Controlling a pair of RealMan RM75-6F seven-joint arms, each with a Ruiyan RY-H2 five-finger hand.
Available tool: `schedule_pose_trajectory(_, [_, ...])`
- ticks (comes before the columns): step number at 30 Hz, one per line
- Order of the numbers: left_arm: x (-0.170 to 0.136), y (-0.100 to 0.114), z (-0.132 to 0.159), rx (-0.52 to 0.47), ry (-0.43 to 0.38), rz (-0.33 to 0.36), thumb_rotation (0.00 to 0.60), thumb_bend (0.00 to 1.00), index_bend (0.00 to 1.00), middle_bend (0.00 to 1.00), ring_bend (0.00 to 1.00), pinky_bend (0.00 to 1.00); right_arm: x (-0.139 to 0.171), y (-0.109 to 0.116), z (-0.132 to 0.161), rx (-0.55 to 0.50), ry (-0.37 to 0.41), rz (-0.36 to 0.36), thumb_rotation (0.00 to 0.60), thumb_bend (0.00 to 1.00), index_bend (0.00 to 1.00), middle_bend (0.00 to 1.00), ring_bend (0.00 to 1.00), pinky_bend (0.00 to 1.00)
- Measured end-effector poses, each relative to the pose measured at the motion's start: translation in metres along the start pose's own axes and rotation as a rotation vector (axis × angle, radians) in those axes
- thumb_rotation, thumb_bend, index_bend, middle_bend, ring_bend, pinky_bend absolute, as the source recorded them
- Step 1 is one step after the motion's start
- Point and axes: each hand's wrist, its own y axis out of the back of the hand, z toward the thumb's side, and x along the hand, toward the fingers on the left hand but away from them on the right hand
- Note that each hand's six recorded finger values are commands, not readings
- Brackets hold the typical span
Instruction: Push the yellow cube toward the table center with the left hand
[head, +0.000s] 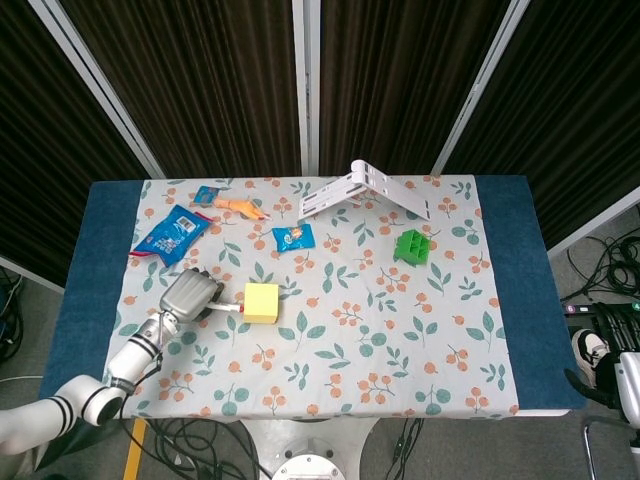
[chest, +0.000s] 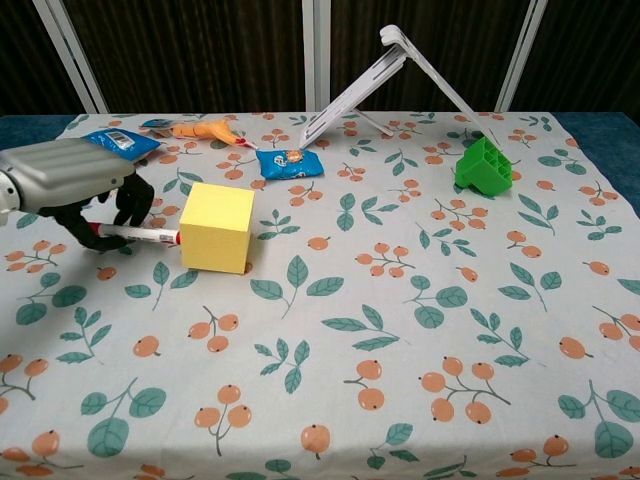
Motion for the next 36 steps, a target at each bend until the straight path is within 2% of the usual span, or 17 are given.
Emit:
schedule_pose_trajectory(7, [-0.005, 0.000, -0.007, 0.006, 0.033, -0.007, 0.600, 0.36, 0.70, 0.76, 0.46, 0.48, 0.000, -0.004, 0.004, 0.021, 0.034, 0.033, 0.600, 0.09, 0.00, 0.07, 0.00, 0.01])
schedule_pose_trajectory(13, [-0.021, -0.009, -0.022, 0.016, 0.076, -0.025, 0.600, 0.36, 0.70, 0.76, 0.46, 0.48, -0.003, -0.006, 0.012, 0.047, 0.084, 0.059, 0.600, 0.09, 0.00, 0.08, 0.00, 0.01])
schedule_pose_trajectory(17, [-0.022, -0.013, -0.024, 0.017, 0.086, -0.039, 0.600, 0.36, 0.70, 0.76, 0.46, 0.48, -0.004, -0.008, 0.017, 0.057, 0.102, 0.073, 0.600, 0.09, 0.00, 0.08, 0.00, 0.01])
schedule_pose_trajectory(26, [-0.002, -0.006, -0.006, 0.005, 0.058, -0.023, 0.600, 0.36, 0.70, 0.76, 0.46, 0.48, -0.004, -0.013, 0.023, 0.079, 0.138, 0.108, 0.600, 0.10, 0.00, 0.08, 0.00, 0.01])
schedule_pose_trajectory(36, [0.024, 0.008, 0.024, -0.004, 0.012, -0.011, 0.600, 0.36, 0.70, 0.77, 0.46, 0.48, -0.003, -0.016, 0.020, 0.083, 0.135, 0.123, 0.600, 0.10, 0.00, 0.08, 0.00, 0.01])
